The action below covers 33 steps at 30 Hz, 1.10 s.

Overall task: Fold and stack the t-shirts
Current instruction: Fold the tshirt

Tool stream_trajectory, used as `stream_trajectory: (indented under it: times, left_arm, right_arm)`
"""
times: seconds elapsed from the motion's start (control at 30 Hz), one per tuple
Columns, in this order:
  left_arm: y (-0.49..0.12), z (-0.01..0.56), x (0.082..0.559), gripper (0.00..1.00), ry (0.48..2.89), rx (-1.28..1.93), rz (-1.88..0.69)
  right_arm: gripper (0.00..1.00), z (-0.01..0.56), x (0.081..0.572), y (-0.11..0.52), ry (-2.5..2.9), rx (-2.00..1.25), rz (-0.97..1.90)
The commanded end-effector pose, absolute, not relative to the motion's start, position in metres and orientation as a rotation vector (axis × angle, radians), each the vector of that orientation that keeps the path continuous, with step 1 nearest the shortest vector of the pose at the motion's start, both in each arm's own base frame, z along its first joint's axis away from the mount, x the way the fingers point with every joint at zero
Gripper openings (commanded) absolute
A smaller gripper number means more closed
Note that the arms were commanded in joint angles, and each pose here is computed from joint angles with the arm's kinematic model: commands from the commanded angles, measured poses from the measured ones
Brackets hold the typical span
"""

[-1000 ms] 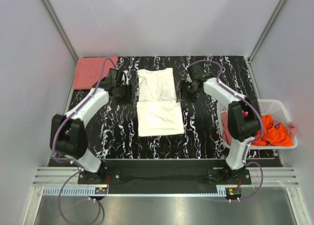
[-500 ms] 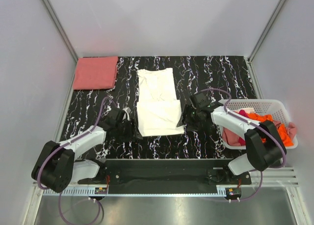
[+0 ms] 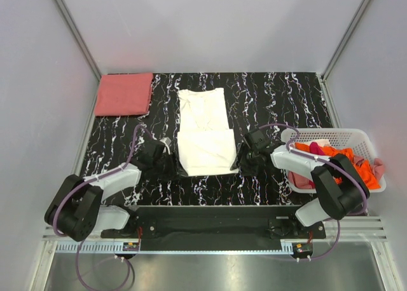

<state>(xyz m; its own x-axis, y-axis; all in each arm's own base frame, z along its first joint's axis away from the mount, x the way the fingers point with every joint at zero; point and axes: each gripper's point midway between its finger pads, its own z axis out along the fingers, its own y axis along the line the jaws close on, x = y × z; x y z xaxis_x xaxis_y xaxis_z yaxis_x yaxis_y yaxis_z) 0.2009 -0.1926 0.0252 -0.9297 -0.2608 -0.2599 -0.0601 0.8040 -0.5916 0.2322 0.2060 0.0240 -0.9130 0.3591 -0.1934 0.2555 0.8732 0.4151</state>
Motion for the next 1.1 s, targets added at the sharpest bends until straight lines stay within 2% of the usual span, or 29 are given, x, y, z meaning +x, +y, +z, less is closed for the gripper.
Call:
stream_trajectory:
  times: [0.0,0.17,0.27,0.3,0.33,0.37,0.4,0.5,0.53,1.07]
  left_arm:
    - [-0.19,0.014,0.201,0.44,2.671,-0.241,-0.807]
    - [-0.184,0.01,0.198,0.34,2.681,-0.245,-0.759]
    - [-0.183,0.01,0.2,0.22,2.681,-0.232,-0.743]
    - [-0.183,0.009,0.2,0.16,2.687,-0.231,-0.743]
    - [-0.185,0.01,0.199,0.06,2.689,-0.217,-0.752]
    - [-0.187,0.012,0.2,0.01,2.686,-0.211,-0.764]
    - [-0.189,0.015,0.201,0.0,2.678,-0.199,-0.776]
    - [-0.193,0.028,0.202,0.0,2.648,-0.162,-0.8]
    - [-0.194,0.03,0.199,0.0,2.654,-0.149,-0.799]
    - [-0.186,0.072,0.178,0.0,2.556,-0.129,-0.818]
  right_arm:
    - [0.59,0.022,0.241,0.211,2.726,0.497,0.586]
    - [0.57,0.017,0.236,0.206,2.719,0.537,0.576]
    - [0.54,0.017,0.237,0.207,2.7,0.54,0.592]
    - [0.47,0.017,0.237,0.207,2.699,0.539,0.593]
    - [0.41,0.017,0.237,0.208,2.7,0.526,0.595]
    - [0.32,0.018,0.238,0.209,2.699,0.513,0.601]
    - [0.19,0.019,0.239,0.208,2.696,0.508,0.602]
    - [0.02,0.024,0.24,0.209,2.683,0.479,0.611]
    - [0.0,0.025,0.24,0.209,2.678,0.473,0.615]
    - [0.0,0.054,0.21,0.201,2.64,0.417,0.677]
